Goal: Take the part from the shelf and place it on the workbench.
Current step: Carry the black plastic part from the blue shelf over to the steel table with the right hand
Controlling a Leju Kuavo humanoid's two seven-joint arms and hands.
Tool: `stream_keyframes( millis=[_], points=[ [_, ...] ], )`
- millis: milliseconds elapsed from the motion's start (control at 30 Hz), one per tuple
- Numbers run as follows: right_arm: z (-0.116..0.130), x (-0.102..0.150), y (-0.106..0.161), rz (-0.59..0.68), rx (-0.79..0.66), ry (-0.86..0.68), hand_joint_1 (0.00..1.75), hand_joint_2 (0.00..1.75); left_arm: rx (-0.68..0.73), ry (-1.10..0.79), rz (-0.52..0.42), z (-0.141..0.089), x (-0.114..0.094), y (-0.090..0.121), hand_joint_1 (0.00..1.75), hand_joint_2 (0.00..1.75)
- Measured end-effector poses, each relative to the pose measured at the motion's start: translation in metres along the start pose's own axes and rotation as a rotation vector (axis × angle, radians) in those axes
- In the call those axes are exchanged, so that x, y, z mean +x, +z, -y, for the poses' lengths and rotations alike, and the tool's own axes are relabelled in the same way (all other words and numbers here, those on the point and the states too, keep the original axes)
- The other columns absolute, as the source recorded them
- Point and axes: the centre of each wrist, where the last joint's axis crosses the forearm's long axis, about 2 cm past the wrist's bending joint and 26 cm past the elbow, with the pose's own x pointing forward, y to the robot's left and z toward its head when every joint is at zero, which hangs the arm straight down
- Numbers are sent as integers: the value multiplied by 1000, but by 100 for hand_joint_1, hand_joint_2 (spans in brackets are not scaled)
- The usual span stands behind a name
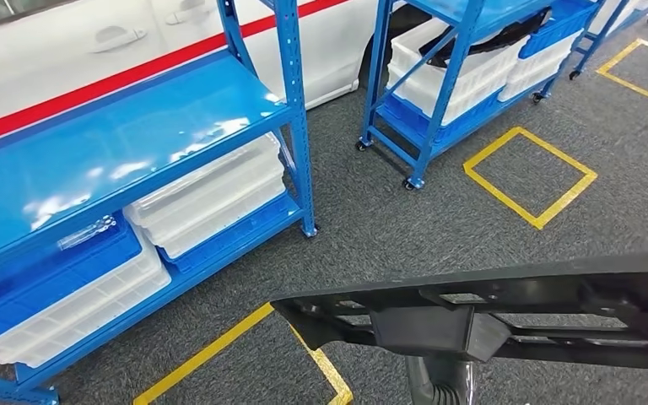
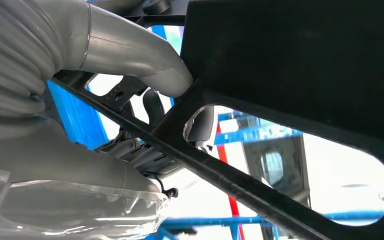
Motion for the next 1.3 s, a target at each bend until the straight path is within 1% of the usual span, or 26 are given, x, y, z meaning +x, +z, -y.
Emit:
stream_keyframes(
  millis=[233, 567, 733, 1033, 1300],
  points=[
    [1, 1, -1, 8, -5, 2, 175, 175, 2, 1, -11, -1, -5, 3, 0, 0],
    [1, 2, 0, 10, -11, 3, 175, 175, 6, 3, -7, -2, -2, 1, 0, 0],
    [1, 2, 0, 12, -14, 6, 175, 175, 5, 2, -15, -2, -5, 3, 0, 0],
    [2, 3, -1, 18, -20, 7, 175, 175, 5, 0, -16, -3, 0, -1, 0, 0],
    [2, 4, 0, 20, -26, 5, 175, 175, 6, 6, -55, -2, -6, 3, 0, 0]
  ],
)
